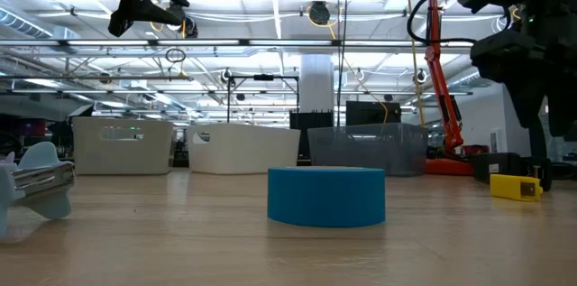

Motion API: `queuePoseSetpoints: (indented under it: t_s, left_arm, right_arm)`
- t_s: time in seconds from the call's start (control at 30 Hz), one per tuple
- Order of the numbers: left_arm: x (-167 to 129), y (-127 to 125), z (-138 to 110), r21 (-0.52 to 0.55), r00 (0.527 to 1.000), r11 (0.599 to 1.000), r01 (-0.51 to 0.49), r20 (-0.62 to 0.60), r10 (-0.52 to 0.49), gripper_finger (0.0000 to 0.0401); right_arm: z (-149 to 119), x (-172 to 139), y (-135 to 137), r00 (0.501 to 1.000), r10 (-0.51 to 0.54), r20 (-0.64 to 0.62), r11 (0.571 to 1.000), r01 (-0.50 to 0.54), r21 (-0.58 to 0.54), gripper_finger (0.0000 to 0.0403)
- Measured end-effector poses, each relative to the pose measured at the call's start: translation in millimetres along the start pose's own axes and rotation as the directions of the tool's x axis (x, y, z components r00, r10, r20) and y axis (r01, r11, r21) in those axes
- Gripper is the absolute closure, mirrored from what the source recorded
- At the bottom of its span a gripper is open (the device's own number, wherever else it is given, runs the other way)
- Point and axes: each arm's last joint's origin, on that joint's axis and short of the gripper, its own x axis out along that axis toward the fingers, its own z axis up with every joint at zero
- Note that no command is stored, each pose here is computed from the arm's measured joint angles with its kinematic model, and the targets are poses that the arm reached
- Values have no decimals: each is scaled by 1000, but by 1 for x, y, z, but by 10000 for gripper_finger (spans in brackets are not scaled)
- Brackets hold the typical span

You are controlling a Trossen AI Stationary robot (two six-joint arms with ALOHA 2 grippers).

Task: Pick and place Stapler, Stapler remover, tape
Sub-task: Put the large black stapler into the gray bin

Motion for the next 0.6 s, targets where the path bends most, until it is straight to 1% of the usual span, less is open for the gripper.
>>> queuePoseSetpoints:
  t_s: [0.13,0.23,0.33,0.6]
  left_arm:
    - [0,0,0,1,1000,1000,0,0,0,226]
    - [0,0,0,1,1000,1000,0,0,0,226]
    - [0,0,0,0,1000,1000,1,0,-1,226]
    - [0,0,0,-1,1000,1000,1,0,-1,226]
  right_arm:
    - [1,8,-4,1000,-8,9,1000,8,12,145]
    - [5,12,-8,998,-36,53,998,34,44,135]
    - [9,13,-10,995,-49,91,995,41,87,134]
    - [16,32,-18,994,-25,104,986,7,169,139]
